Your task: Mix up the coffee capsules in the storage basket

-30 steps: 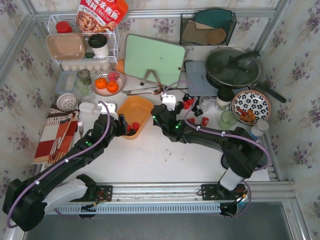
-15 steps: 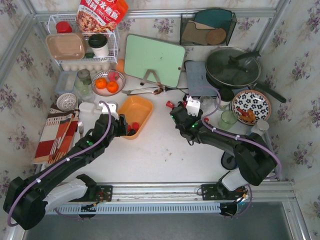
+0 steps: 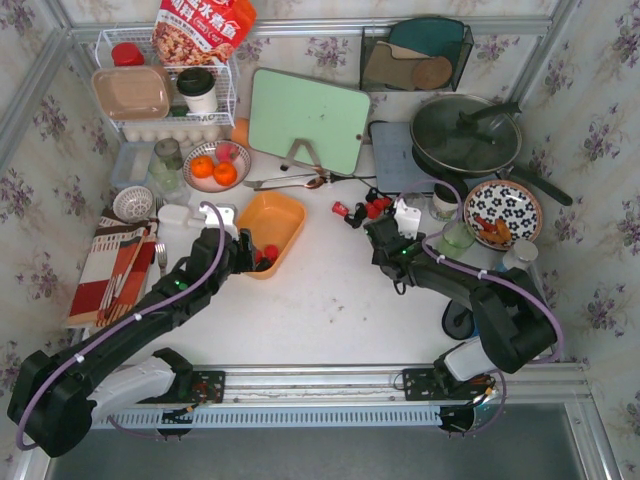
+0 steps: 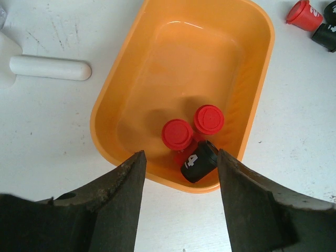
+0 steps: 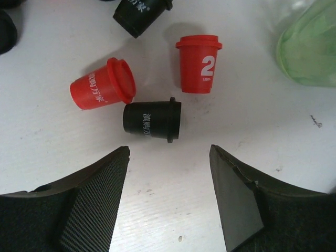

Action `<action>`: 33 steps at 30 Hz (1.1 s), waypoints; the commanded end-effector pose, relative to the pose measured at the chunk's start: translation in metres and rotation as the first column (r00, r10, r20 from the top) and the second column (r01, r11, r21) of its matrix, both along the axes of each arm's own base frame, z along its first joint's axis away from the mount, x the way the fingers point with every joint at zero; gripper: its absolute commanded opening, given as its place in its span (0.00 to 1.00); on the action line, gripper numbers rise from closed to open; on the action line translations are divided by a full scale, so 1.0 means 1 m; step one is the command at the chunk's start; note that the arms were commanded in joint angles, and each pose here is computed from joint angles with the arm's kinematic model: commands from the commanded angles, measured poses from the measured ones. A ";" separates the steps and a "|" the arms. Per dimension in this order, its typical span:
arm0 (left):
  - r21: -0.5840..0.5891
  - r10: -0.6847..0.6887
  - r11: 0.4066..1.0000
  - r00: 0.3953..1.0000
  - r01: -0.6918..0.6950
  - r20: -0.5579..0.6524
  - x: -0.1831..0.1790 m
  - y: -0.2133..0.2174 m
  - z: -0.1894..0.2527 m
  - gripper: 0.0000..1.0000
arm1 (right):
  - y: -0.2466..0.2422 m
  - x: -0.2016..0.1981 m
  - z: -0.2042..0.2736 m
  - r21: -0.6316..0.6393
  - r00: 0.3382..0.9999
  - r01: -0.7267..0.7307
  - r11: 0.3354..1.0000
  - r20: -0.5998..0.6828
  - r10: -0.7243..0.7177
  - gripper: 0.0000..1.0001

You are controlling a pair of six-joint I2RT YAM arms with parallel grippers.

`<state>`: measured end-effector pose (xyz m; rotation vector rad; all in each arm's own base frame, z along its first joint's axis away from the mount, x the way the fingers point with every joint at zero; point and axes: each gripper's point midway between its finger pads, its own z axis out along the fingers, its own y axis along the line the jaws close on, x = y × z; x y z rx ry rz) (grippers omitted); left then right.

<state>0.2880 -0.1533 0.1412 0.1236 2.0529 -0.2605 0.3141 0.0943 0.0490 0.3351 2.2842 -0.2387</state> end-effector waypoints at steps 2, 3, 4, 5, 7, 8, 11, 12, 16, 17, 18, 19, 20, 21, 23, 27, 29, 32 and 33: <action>-0.026 0.000 1.000 1.000 0.000 0.028 0.006 -0.004 0.009 0.59 | 0.000 0.013 -0.003 0.034 0.998 -0.062 0.997 0.007 0.062 0.70; -0.024 0.000 1.000 1.000 0.001 0.027 0.005 -0.005 0.008 0.59 | 0.000 0.015 -0.004 0.038 0.998 -0.069 0.997 0.007 0.069 0.70; -0.024 -0.001 1.000 1.000 0.002 0.026 0.006 -0.005 0.008 0.59 | 0.002 0.018 -0.004 0.044 0.997 -0.083 0.996 0.011 0.083 0.70; -0.024 -0.001 1.000 1.000 0.001 0.026 0.006 -0.005 0.008 0.59 | 0.002 0.019 -0.007 0.042 0.996 -0.091 0.995 0.005 0.091 0.70; -0.024 -0.001 1.000 1.000 0.001 0.025 0.006 -0.005 0.008 0.59 | 0.003 0.022 -0.009 0.039 0.994 -0.110 0.993 0.003 0.110 0.71; -0.023 -0.001 1.000 1.000 0.002 0.024 0.006 -0.005 0.007 0.59 | 0.003 0.024 -0.010 0.041 0.993 -0.118 0.992 -0.001 0.118 0.71; -0.022 -0.002 1.000 1.000 0.002 0.022 0.006 -0.005 0.007 0.59 | 0.009 0.030 -0.010 0.054 0.989 -0.147 0.988 0.002 0.147 0.71; -0.022 -0.002 1.000 1.000 0.003 0.021 0.006 -0.006 0.007 0.59 | 0.010 0.032 -0.011 0.054 0.989 -0.150 0.987 0.001 0.150 0.71; -0.017 0.000 1.000 1.000 0.001 0.019 0.007 -0.005 0.006 0.59 | 0.008 0.034 -0.019 0.048 0.991 -0.128 0.991 -0.033 0.130 0.70; -0.017 -0.001 1.000 1.000 0.001 0.019 0.007 -0.005 0.006 0.59 | 0.009 0.034 -0.020 0.049 0.991 -0.123 0.991 -0.037 0.125 0.69; -0.017 -0.001 1.000 1.000 0.001 0.019 0.007 -0.005 0.006 0.60 | 0.008 0.034 -0.023 0.047 0.991 -0.120 0.992 -0.048 0.122 0.68; -0.018 0.000 1.000 1.000 0.000 0.019 0.007 -0.005 0.006 0.60 | 0.009 0.033 -0.024 0.046 0.991 -0.118 0.992 -0.056 0.120 0.67; -0.017 -0.001 1.000 1.000 0.001 0.019 0.007 -0.005 0.006 0.59 | 0.008 0.033 -0.025 0.047 0.991 -0.115 0.992 -0.064 0.118 0.65; -0.017 0.000 1.000 1.000 0.001 0.017 0.007 -0.005 0.005 0.60 | 0.009 0.032 -0.026 0.049 0.991 -0.116 0.992 -0.068 0.119 0.63; -0.016 -0.001 1.000 1.000 0.001 0.014 0.007 -0.006 0.004 0.59 | 0.011 0.032 -0.024 0.056 0.990 -0.121 0.991 -0.067 0.125 0.58; -0.017 -0.003 1.000 1.000 0.003 0.013 0.007 -0.006 0.004 0.60 | 0.013 0.033 -0.014 0.068 0.989 -0.134 0.989 -0.049 0.138 0.48; -0.016 -0.003 1.000 1.000 0.003 0.012 0.007 -0.006 0.004 0.59 | 0.017 0.035 -0.005 0.085 0.987 -0.154 0.984 -0.031 0.157 0.45; -0.018 -0.003 1.000 1.000 0.003 0.011 0.007 -0.007 0.004 0.60 | 0.040 0.040 0.016 0.131 0.969 -0.247 0.960 0.020 0.246 0.41; -0.016 -0.003 1.000 1.000 0.004 0.010 0.007 -0.007 0.003 0.60 | 0.049 0.042 0.025 0.136 0.962 -0.274 0.952 0.042 0.271 0.41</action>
